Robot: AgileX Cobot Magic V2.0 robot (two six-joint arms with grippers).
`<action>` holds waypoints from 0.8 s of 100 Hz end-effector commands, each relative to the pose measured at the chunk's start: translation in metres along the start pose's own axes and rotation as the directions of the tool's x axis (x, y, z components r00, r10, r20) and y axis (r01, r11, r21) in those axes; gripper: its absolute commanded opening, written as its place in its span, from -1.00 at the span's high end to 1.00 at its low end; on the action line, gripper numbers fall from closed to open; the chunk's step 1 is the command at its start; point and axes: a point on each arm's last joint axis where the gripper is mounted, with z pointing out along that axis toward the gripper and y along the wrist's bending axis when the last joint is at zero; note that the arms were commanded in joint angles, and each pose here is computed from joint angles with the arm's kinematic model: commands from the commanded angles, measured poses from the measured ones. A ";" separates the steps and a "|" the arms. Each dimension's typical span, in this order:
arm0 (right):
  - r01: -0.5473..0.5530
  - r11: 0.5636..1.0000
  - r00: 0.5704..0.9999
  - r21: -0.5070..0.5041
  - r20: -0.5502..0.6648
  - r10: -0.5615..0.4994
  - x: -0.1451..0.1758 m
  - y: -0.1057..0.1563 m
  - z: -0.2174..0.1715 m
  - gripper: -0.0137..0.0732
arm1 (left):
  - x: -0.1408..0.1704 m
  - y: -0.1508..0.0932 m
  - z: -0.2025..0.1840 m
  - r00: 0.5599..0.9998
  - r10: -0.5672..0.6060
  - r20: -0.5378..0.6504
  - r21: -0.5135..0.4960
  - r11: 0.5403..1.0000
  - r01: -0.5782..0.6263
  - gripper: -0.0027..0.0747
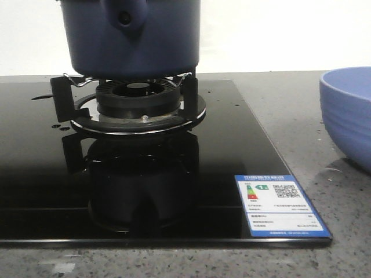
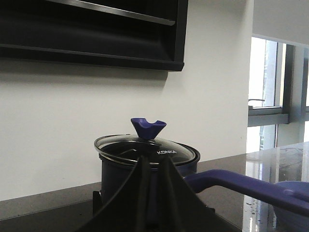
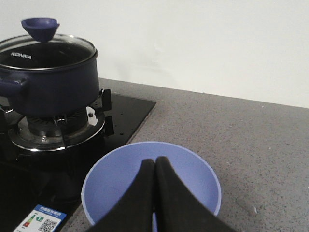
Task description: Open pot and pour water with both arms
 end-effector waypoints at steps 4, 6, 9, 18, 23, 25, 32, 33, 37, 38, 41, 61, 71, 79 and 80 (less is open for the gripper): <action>0.004 1.000 0.995 0.017 0.098 -0.006 -0.014 -0.002 -0.002 0.83 | -0.006 0.000 0.001 1.000 -0.025 0.015 -0.006 1.000 0.025 0.98; 0.004 1.000 0.995 0.017 0.098 -0.006 -0.014 -0.002 -0.002 0.83 | -0.006 0.000 0.001 1.000 -0.025 0.015 -0.006 1.000 0.025 0.98; 0.004 1.000 0.995 0.017 0.098 -0.006 -0.014 -0.002 -0.002 0.83 | -0.006 0.000 0.001 1.000 -0.025 0.015 -0.006 1.000 0.025 0.98; 0.004 1.000 0.995 0.017 0.098 -0.006 -0.014 -0.002 -0.002 0.83 | -0.006 0.000 0.001 1.000 -0.025 0.015 -0.006 1.000 0.025 0.98; 0.004 1.000 0.995 0.017 0.098 -0.006 -0.014 -0.002 -0.002 0.83 | -0.006 0.000 0.001 1.000 -0.025 0.015 -0.006 1.000 0.025 0.98; 0.004 1.000 0.995 0.017 0.098 -0.006 -0.014 -0.002 -0.002 0.83 | -0.006 0.000 0.001 1.000 -0.025 0.015 -0.006 1.000 0.025 0.98; 0.004 1.000 0.995 0.017 0.098 -0.006 -0.014 -0.002 -0.002 0.83 | -0.006 0.000 0.001 1.000 -0.025 0.015 -0.006 1.000 0.025 0.98; 0.004 1.000 0.995 0.017 0.098 -0.006 -0.014 -0.002 -0.002 0.83 | -0.006 0.000 0.001 1.000 -0.025 0.015 -0.006 1.000 0.025 0.98; 0.004 1.000 0.995 0.017 0.098 -0.006 -0.014 -0.002 -0.002 0.83 | -0.006 0.000 0.001 1.000 -0.025 0.015 -0.006 1.000 0.025 0.98; 0.004 1.000 0.995 0.017 0.098 -0.006 -0.014 -0.002 -0.002 0.83 | -0.006 0.000 0.001 1.000 -0.025 0.015 -0.006 1.000 0.025 0.98; 0.004 1.000 0.995 0.017 0.098 -0.006 -0.014 -0.002 -0.002 0.83 | -0.006 0.000 0.001 1.000 -0.025 0.015 -0.006 1.000 0.025 0.98; 0.004 1.000 0.995 0.017 0.098 -0.006 -0.014 -0.002 -0.002 0.83 | -0.006 0.000 0.001 1.000 -0.027 0.015 -0.006 1.000 0.027 0.98; 0.004 1.000 0.995 0.017 0.098 -0.006 -0.014 -0.002 -0.002 0.83 | -0.006 0.002 0.001 1.000 0.012 0.009 -0.027 1.000 -0.012 0.98; 0.004 1.000 0.995 0.017 0.098 -0.006 -0.014 -0.002 -0.002 0.83 | -0.003 0.006 0.001 0.986 0.161 -0.033 -0.065 0.984 -0.163 0.98; 0.004 1.000 0.995 0.017 0.098 -0.006 -0.014 -0.002 -0.002 0.83 | -0.003 0.007 0.001 0.990 0.135 -0.034 -0.072 0.988 -0.137 0.98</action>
